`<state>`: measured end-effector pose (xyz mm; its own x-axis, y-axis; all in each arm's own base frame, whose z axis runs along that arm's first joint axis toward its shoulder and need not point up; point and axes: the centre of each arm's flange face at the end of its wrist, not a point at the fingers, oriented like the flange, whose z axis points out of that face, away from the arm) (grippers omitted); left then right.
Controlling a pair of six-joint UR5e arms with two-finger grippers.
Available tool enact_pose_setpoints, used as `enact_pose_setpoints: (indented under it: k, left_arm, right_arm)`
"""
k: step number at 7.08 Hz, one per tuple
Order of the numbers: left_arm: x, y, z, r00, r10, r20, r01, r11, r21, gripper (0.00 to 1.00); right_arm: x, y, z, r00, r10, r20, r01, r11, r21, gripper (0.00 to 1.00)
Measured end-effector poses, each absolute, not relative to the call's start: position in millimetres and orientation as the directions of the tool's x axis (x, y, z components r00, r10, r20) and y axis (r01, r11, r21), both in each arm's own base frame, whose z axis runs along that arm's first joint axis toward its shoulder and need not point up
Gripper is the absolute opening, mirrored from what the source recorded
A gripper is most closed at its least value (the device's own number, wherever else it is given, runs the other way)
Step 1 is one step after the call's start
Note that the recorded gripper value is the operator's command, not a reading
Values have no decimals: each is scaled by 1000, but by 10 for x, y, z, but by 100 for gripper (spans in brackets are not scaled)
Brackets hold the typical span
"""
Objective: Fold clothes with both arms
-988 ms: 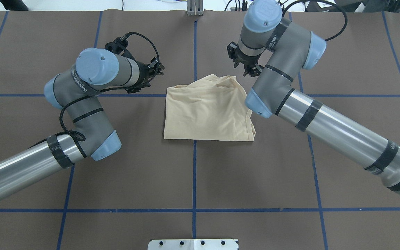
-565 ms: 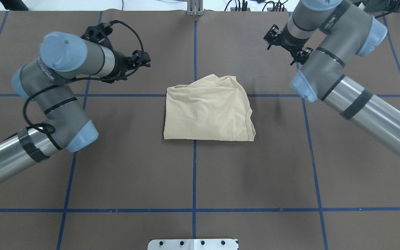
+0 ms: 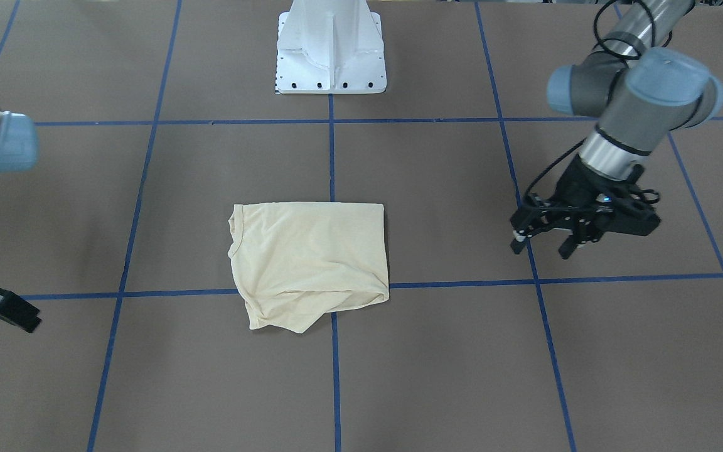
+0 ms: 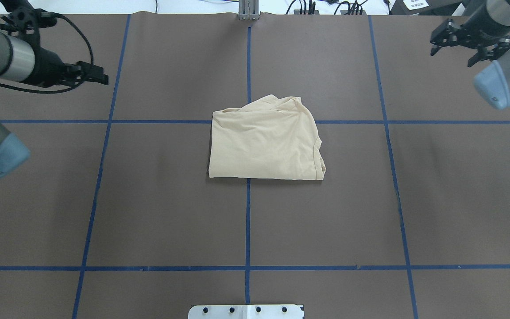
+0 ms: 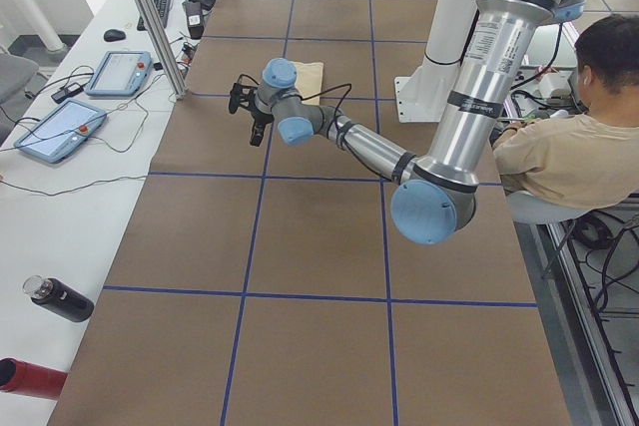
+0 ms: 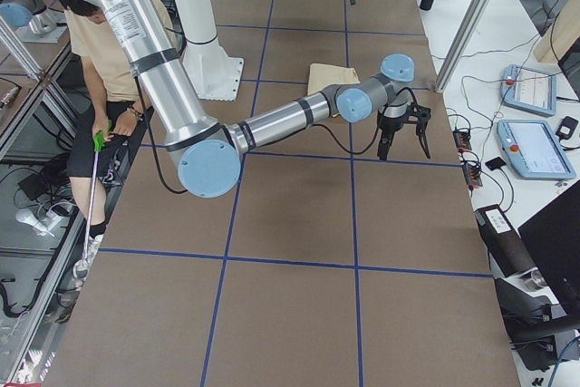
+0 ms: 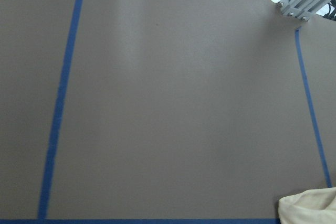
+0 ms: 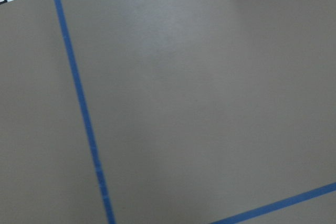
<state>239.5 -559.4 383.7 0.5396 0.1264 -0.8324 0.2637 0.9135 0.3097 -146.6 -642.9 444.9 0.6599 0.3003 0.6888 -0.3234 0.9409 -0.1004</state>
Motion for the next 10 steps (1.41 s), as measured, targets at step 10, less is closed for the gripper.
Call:
enact_pose_setpoints:
  k: [10]
  left_arm:
    - [-540, -5698, 5516, 779, 348, -522, -6, 836, 548, 100]
  right_arm:
    - [631, -5885, 5896, 766, -25, 642, -39, 996, 85, 100]
